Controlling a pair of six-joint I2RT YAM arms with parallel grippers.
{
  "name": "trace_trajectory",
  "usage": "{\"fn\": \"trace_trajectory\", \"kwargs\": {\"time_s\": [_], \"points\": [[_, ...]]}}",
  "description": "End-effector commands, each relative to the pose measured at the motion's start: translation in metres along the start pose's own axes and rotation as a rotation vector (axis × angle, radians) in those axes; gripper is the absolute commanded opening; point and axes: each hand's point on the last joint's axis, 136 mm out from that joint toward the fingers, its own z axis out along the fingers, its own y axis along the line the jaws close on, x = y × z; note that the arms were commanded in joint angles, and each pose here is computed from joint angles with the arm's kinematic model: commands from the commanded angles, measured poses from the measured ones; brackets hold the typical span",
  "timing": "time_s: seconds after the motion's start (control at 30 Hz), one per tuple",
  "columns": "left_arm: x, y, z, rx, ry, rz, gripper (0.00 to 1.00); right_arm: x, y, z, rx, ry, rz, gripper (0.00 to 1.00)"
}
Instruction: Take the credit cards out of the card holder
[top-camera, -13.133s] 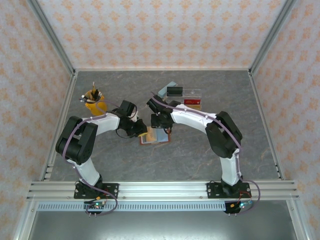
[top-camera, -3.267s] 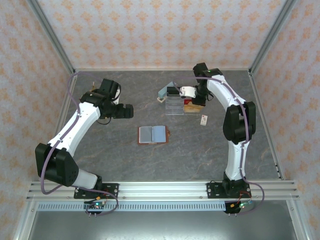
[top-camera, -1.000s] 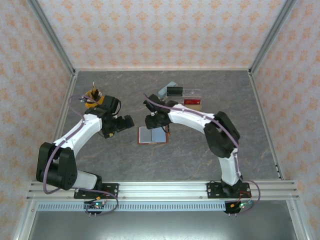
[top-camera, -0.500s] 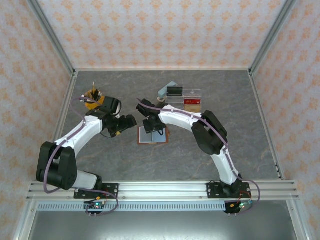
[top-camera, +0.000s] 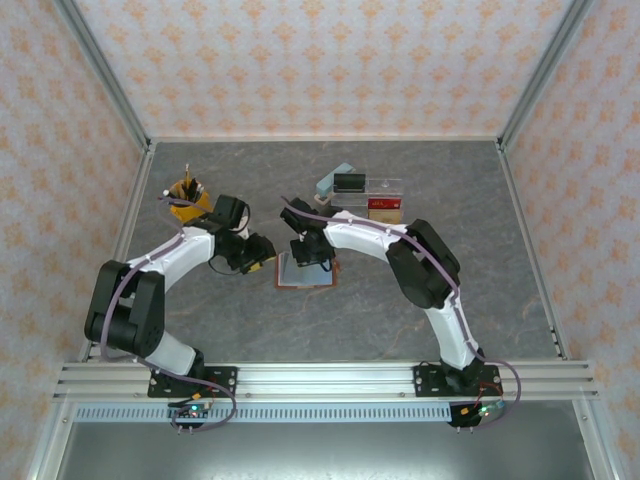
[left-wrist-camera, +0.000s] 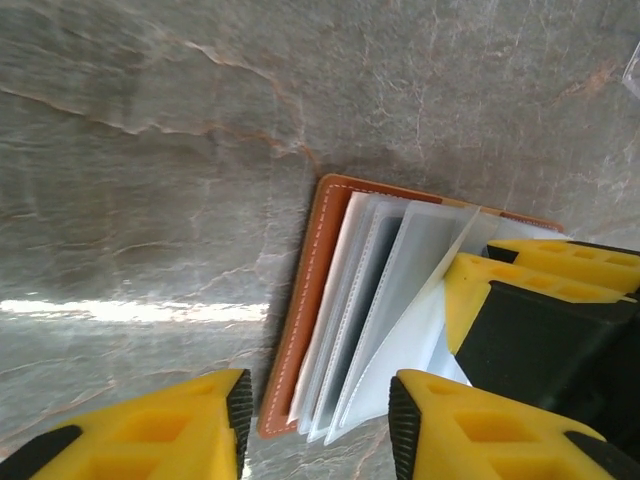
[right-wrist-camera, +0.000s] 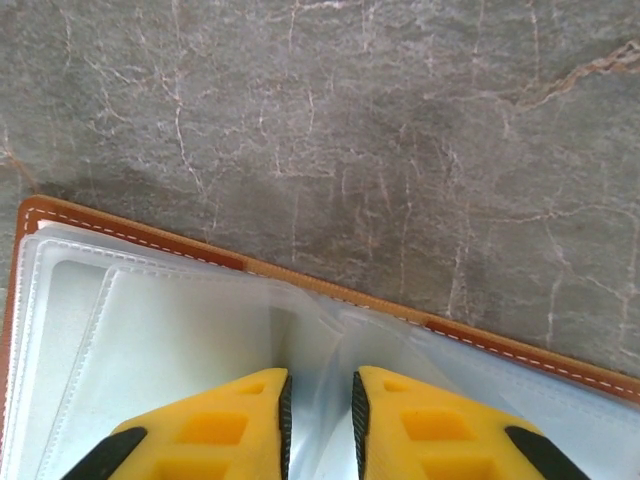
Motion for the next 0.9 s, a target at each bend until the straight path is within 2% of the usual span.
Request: {"fn": "trace_trajectory", "kwargs": {"time_s": [0.0, 0.3, 0.67, 0.87], "points": [[0.009, -0.016, 0.009, 0.058, 0.050, 0.024, 0.41, 0.033, -0.023, 0.023, 0.061, 0.116, 0.003, 0.24], [0.010, -0.026, 0.022, 0.042, 0.074, 0.062, 0.29, 0.033, -0.023, 0.025, 0.030, 0.116, 0.010, 0.23], [-0.003, -0.038, 0.027, 0.068, 0.054, 0.083, 0.24, 0.033, -0.018, 0.026, -0.010, 0.126, 0.024, 0.20], [-0.008, -0.041, 0.031, 0.067, 0.059, 0.101, 0.25, 0.034, -0.017, 0.026, -0.021, 0.128, 0.028, 0.20]]}}
